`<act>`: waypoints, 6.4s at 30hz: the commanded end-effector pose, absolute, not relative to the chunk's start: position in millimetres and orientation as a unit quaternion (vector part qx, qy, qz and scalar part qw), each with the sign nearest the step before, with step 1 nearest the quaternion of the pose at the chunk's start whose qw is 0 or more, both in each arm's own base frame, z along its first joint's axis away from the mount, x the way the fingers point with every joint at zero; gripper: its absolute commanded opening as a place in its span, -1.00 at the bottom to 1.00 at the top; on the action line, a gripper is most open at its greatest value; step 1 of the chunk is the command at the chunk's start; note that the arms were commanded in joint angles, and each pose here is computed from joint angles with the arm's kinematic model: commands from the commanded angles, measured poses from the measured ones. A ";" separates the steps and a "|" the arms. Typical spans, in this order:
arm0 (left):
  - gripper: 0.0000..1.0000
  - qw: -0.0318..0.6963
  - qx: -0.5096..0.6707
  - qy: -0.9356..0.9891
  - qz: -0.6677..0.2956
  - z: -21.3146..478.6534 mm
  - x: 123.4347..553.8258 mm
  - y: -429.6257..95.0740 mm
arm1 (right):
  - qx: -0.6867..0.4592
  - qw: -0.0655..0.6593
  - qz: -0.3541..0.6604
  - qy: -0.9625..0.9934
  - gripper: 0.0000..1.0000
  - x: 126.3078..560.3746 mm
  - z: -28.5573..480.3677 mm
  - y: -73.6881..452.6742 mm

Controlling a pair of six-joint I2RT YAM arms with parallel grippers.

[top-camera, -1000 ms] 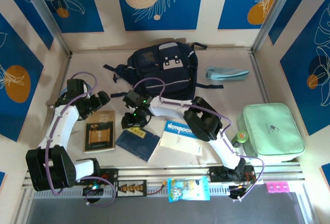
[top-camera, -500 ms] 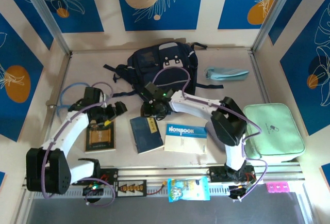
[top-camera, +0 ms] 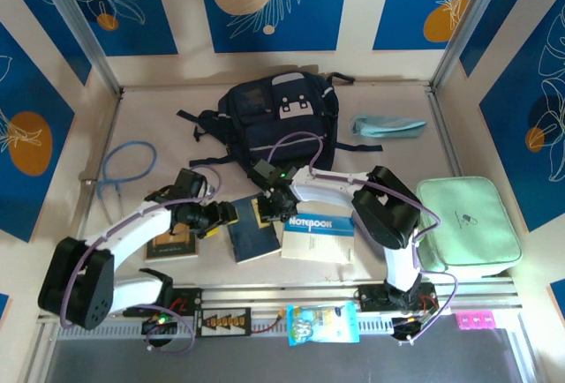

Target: Pack the student bag

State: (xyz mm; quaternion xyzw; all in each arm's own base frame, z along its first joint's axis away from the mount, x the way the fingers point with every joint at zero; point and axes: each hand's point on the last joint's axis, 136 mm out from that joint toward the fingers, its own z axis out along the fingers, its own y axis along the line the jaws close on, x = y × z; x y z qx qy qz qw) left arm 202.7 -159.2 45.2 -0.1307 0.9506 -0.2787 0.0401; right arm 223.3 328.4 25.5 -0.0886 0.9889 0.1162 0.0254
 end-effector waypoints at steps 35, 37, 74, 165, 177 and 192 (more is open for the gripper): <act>-0.10 0.041 -0.070 0.904 -0.420 85.2 203.4 -210.0 | -0.048 -0.042 0.083 0.995 -0.71 214.0 -14.7 301.6; -0.11 0.052 -0.068 0.899 -0.431 92.6 205.9 -212.1 | -0.047 -0.043 0.086 0.994 -0.71 213.5 -16.5 300.8; -1.00 0.301 -0.062 0.873 -0.379 251.0 272.3 -187.2 | 0.070 0.175 0.427 0.884 0.51 278.4 210.5 282.5; 0.01 0.180 0.543 0.819 0.040 65.4 435.6 -303.2 | 0.322 0.309 0.421 0.790 -1.00 349.7 244.9 79.9; -0.79 0.229 0.537 0.812 -0.014 116.2 433.7 -320.3 | 0.297 0.317 0.434 0.789 -1.00 350.2 250.0 85.4; -1.00 0.321 0.485 0.811 -0.070 204.9 430.3 -319.9 | 0.327 0.335 0.385 0.795 -1.00 333.9 242.7 66.1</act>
